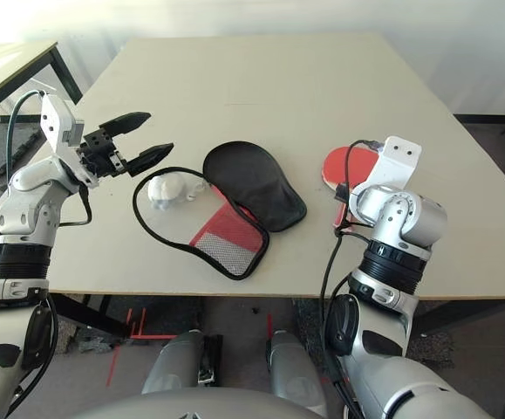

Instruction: Store the ping-pong paddle in its case and zip it.

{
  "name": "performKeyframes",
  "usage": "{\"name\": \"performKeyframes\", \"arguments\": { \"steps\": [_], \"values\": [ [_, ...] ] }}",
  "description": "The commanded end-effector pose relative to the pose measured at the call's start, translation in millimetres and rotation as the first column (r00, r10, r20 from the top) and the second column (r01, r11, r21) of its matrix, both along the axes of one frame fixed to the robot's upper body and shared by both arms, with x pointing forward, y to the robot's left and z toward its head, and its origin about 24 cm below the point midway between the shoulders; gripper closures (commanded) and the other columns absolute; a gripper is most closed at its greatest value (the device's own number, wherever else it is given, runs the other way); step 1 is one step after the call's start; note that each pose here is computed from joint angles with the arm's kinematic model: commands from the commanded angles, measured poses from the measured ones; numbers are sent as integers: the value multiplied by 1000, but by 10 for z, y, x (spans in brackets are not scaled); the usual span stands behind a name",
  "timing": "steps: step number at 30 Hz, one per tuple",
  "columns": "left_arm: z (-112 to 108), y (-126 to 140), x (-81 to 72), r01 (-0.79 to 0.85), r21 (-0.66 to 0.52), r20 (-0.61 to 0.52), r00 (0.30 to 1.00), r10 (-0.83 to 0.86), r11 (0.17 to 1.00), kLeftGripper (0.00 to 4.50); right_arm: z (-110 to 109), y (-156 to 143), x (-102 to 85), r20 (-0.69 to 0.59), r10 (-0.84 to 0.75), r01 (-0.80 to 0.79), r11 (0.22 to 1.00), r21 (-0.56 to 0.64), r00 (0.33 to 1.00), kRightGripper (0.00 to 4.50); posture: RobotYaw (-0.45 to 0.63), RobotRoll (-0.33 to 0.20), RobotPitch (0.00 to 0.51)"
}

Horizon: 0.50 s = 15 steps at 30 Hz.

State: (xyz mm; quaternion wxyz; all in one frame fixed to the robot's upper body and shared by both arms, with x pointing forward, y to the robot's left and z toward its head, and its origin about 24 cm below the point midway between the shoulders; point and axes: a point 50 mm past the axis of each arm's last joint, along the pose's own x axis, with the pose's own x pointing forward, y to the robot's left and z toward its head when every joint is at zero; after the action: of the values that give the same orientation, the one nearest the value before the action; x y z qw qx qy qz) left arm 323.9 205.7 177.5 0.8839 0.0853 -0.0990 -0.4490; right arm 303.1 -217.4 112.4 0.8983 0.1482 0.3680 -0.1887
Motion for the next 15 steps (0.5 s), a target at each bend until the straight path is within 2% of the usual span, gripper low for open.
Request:
{"name": "performKeyframes", "arguments": {
  "steps": [1, 4, 8, 13, 14, 15],
  "values": [
    [-77, -36, -31, 26, 65, -15, 1000, -25, 998, 0, -56, 27, -1, -19, 20, -19, 1000, 19, 1000, 29, 59, 0, 60],
    [-78, -48, -38, 24, 45, -18, 1000, -23, 999, 0, -131, 23, -9, -41, 17, -16, 999, 31, 999, 29, 69, 0, 56],
    [-94, -57, -62, 35, 42, -27, 999, -34, 999, 0, -184, 42, -17, -55, 14, -12, 999, 51, 998, 1287, 75, 0, 51],
    [-119, -57, -90, 41, 37, -43, 998, -39, 998, 0, -165, 56, 10, -39, 11, -8, 998, 63, 999, 3180, 76, 0, 43],
    [-122, -56, -94, 42, 37, -45, 998, -40, 998, 0, -135, 50, 25, -26, 22, -21, 999, 38, 999, 3447, 76, 0, 43],
    [-124, -51, -95, 40, 38, -48, 998, -38, 998, 0, -95, 48, 44, -9, 26, -26, 999, 41, 1000, 3446, 74, 0, 41]
  ]
}}
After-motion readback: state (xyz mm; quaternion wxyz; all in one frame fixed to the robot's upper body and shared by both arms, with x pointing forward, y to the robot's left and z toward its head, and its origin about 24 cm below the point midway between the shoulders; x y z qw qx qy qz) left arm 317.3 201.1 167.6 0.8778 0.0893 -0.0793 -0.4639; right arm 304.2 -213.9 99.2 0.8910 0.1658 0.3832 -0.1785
